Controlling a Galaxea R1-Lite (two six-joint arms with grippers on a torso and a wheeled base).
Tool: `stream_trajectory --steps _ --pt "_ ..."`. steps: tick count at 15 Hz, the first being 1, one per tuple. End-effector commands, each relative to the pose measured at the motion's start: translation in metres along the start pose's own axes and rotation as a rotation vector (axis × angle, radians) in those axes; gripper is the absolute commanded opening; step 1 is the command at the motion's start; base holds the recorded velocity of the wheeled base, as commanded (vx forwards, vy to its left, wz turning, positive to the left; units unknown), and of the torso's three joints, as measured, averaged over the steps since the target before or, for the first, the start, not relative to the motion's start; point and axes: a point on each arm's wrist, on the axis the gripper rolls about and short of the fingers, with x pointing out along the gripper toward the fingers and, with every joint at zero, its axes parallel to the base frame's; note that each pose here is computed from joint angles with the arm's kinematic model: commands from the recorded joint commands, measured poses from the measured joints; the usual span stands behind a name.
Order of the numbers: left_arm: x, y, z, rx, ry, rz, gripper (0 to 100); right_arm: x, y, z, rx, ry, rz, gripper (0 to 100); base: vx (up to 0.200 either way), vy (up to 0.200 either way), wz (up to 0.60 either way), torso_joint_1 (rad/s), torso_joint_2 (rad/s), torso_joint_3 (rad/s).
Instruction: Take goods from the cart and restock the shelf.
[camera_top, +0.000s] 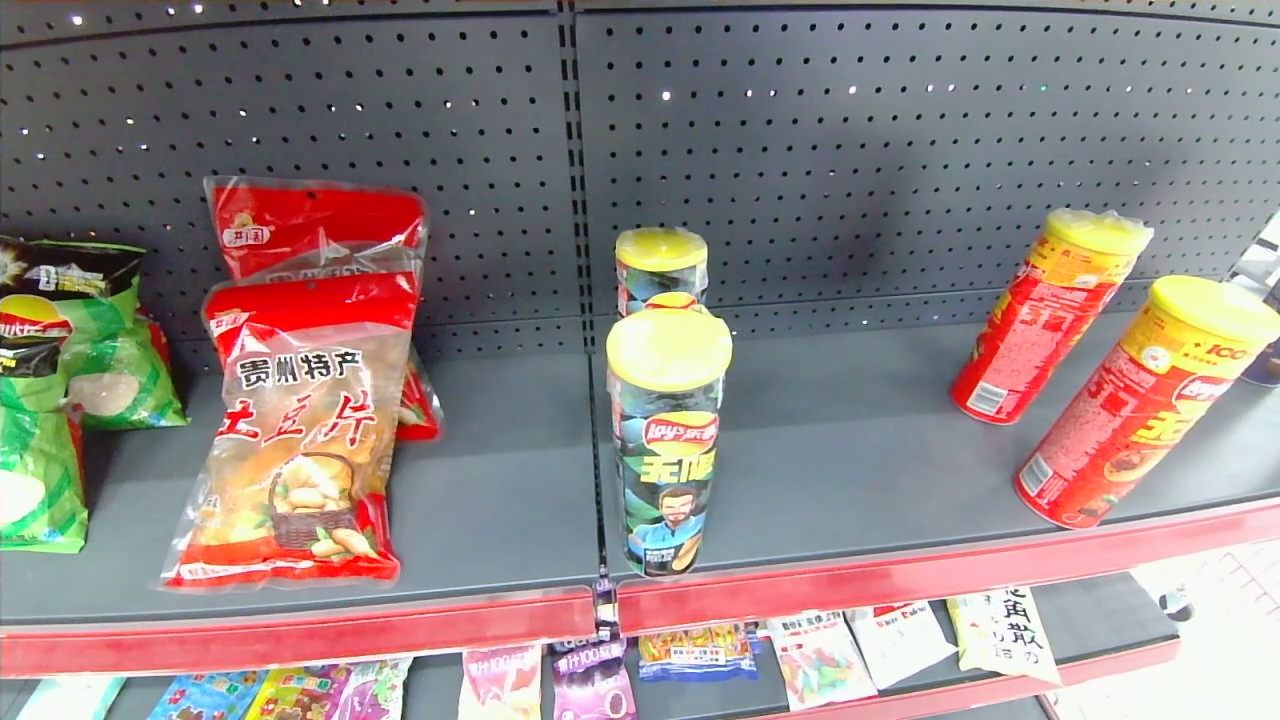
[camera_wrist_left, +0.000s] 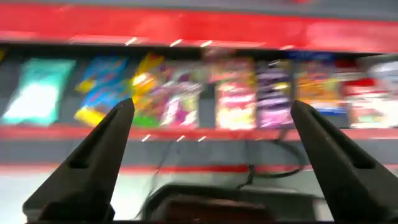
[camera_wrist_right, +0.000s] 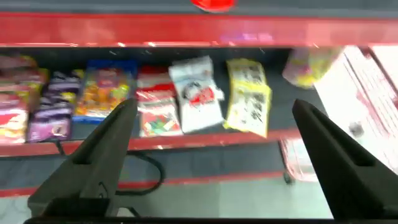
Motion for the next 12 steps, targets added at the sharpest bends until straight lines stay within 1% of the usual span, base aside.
stream_trajectory --steps 1,2,3,4,5,6,7,8,9,12 --pt "0.0 -0.002 -0.001 0.008 -0.079 -0.047 100 -0.003 0.001 -0.011 0.004 -0.104 -0.03 100 0.0 0.0 0.0 0.0 0.0 0.0" --pt "0.006 -0.002 0.003 0.024 -0.153 -0.064 100 0.004 0.001 -0.01 0.005 -0.213 -0.04 100 0.0 0.0 0.0 0.0 0.0 0.0" --pt "0.014 -0.002 0.0 0.026 -0.181 -0.061 100 0.009 0.002 -0.015 0.013 -0.244 -0.019 100 0.0 0.0 0.0 0.0 0.0 0.0" --pt "0.026 -0.001 -0.008 0.033 -0.207 -0.061 100 0.009 0.002 -0.016 0.045 -0.236 -0.003 100 0.0 0.0 0.0 0.0 0.0 0.0" --pt "0.037 -0.001 -0.011 0.07 -0.302 -0.063 100 0.011 0.002 -0.022 0.067 -0.181 -0.014 100 0.0 0.0 0.0 0.0 0.0 0.0" --pt "0.042 -0.001 -0.014 0.085 -0.335 -0.061 100 0.011 0.002 -0.021 0.084 -0.185 -0.024 100 0.0 0.0 0.0 0.0 0.0 0.0" --pt "0.043 0.0 -0.018 0.084 -0.3 -0.045 100 0.01 0.002 -0.021 0.094 -0.19 -0.025 100 0.0 0.0 0.0 0.0 0.0 0.0" --pt "0.043 0.0 -0.017 0.094 -0.307 -0.039 100 0.01 0.002 -0.021 0.082 -0.19 -0.023 100 0.0 0.0 0.0 0.0 0.0 0.0" --pt "0.043 0.0 -0.017 0.093 -0.308 -0.022 100 0.01 0.002 -0.021 0.083 -0.189 -0.023 100 0.0 0.0 0.0 0.0 0.0 0.0" --pt "0.043 0.0 -0.017 0.093 -0.308 -0.022 100 0.011 0.002 -0.021 0.088 -0.189 -0.024 100 0.0 0.0 0.0 0.0 0.0 0.0"
